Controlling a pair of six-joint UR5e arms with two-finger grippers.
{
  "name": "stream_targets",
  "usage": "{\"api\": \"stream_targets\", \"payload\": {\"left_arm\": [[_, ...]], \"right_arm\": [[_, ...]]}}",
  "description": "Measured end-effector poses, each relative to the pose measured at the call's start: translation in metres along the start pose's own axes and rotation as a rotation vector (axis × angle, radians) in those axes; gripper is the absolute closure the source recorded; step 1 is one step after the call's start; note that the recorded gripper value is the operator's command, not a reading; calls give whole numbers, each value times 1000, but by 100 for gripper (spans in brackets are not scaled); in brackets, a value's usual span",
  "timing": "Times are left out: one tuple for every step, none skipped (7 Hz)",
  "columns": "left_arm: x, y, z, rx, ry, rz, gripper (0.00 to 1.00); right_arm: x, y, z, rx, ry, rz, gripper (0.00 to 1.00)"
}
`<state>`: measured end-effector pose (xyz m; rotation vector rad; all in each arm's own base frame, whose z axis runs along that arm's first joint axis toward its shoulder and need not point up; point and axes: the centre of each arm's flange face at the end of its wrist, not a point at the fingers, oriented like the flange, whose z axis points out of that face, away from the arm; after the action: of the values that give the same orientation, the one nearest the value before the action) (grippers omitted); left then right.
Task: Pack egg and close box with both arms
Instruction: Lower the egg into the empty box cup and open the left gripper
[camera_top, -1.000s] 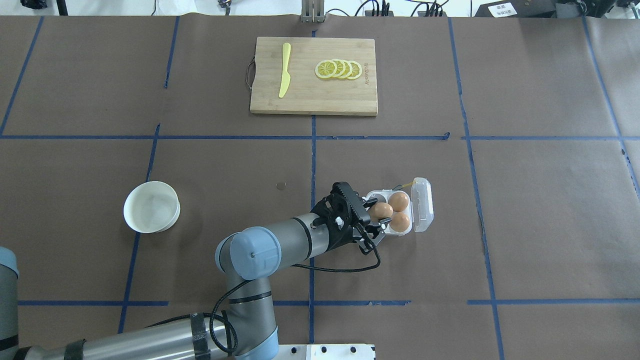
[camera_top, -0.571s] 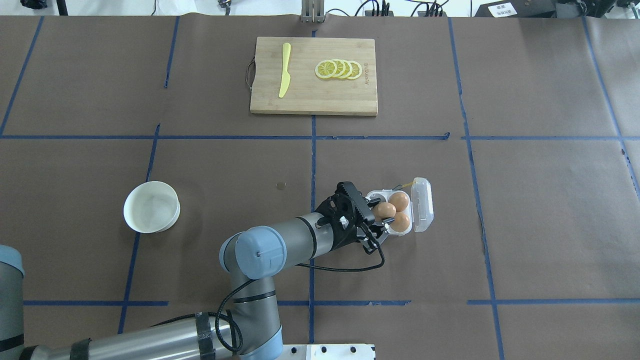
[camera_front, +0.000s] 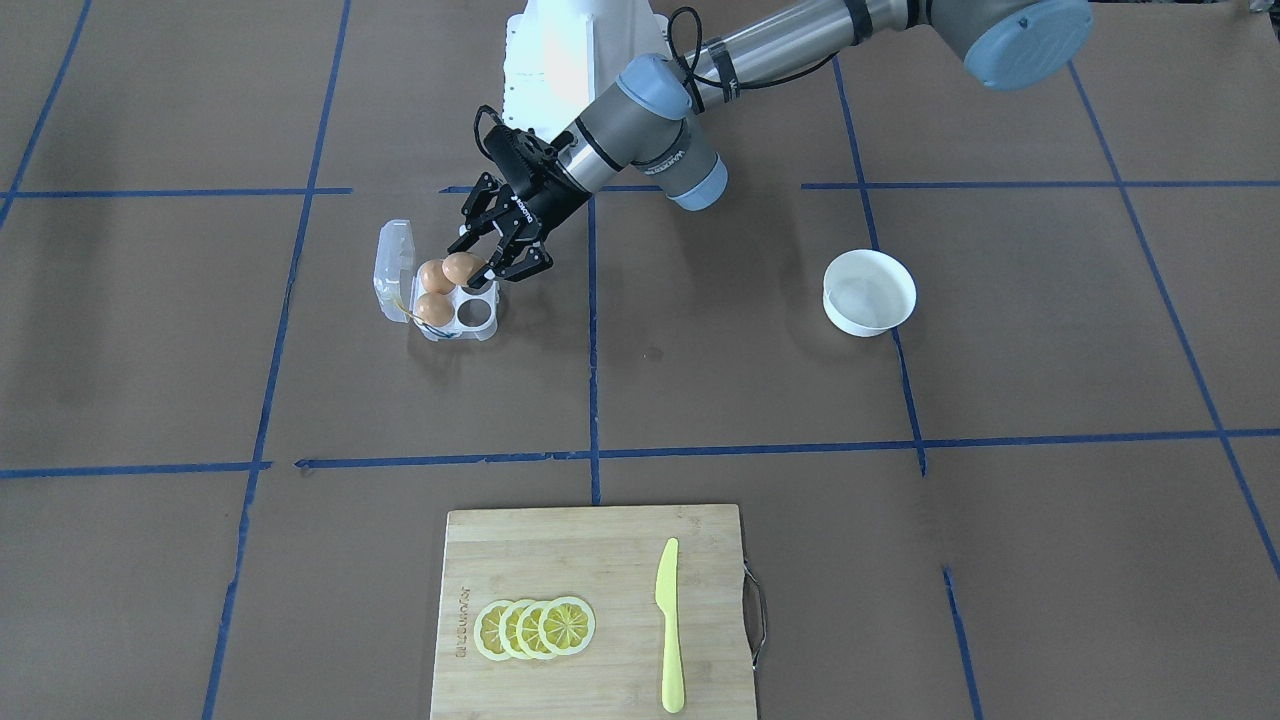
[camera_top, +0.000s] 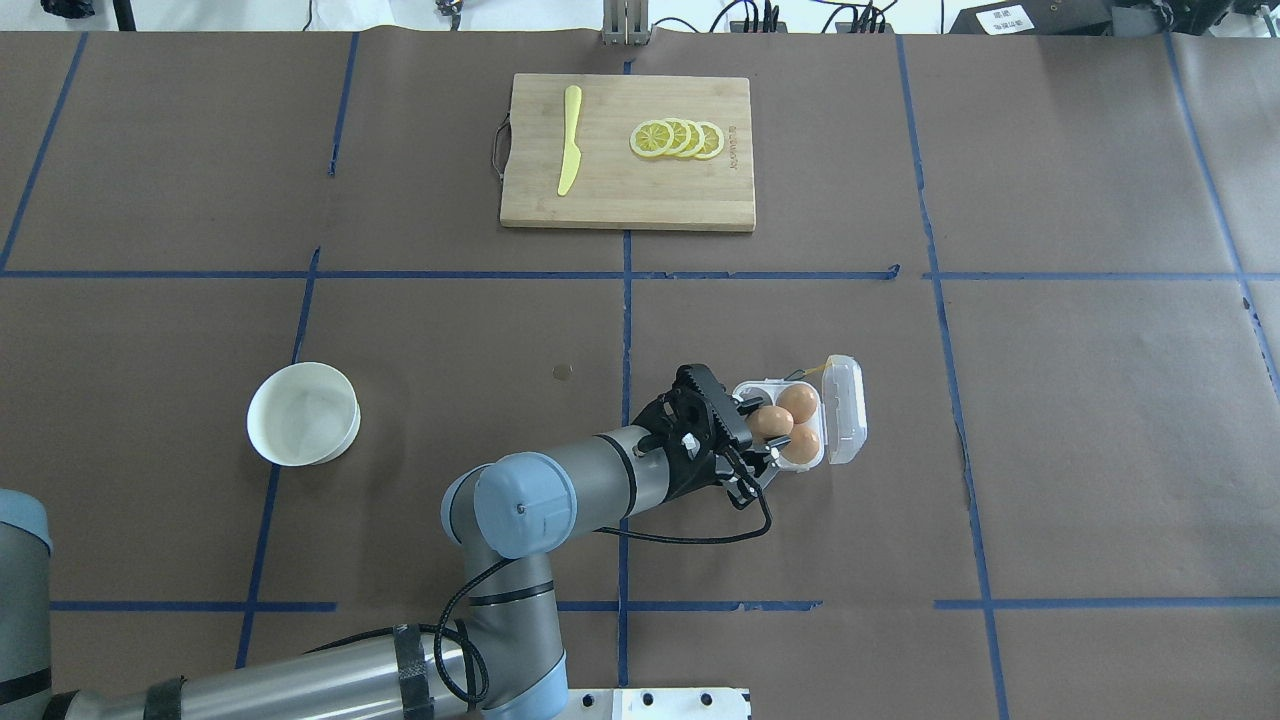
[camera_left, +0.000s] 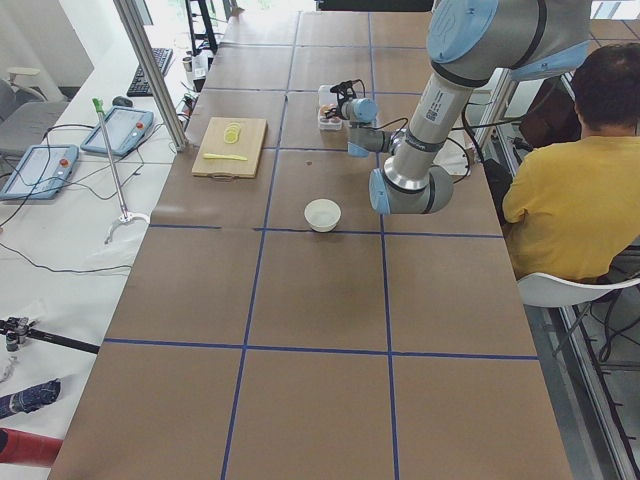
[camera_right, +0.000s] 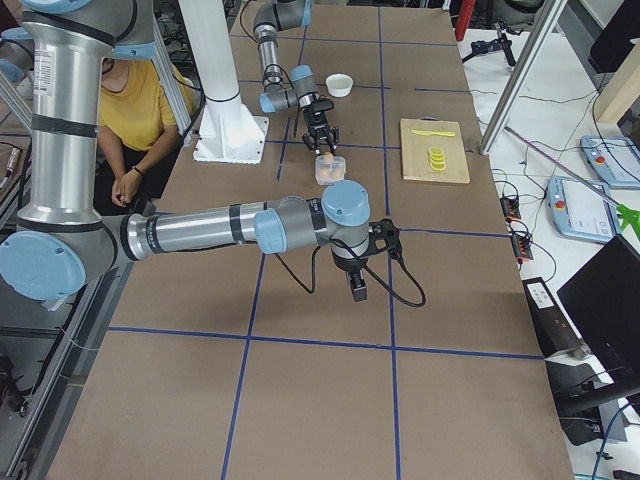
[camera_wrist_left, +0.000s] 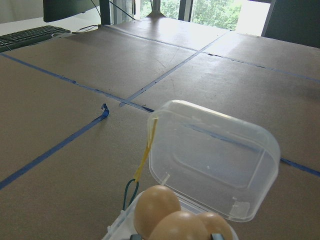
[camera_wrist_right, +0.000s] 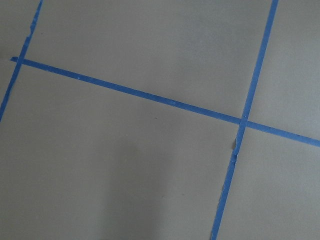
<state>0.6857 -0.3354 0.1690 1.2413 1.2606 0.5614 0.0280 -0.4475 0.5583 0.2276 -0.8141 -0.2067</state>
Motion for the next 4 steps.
{"api": "stream_targets", "payload": {"left_arm": [[0, 0, 0, 0, 0, 0, 49], [0, 0, 0, 0, 0, 0, 49], [0, 0, 0, 0, 0, 0, 47], [0, 0, 0, 0, 0, 0, 35]], "right_arm": [[0, 0, 0, 0, 0, 1, 0], [0, 0, 0, -1, 0, 1, 0], [0, 0, 0, -1, 0, 0, 0], [0, 0, 0, -1, 0, 0, 0]]}}
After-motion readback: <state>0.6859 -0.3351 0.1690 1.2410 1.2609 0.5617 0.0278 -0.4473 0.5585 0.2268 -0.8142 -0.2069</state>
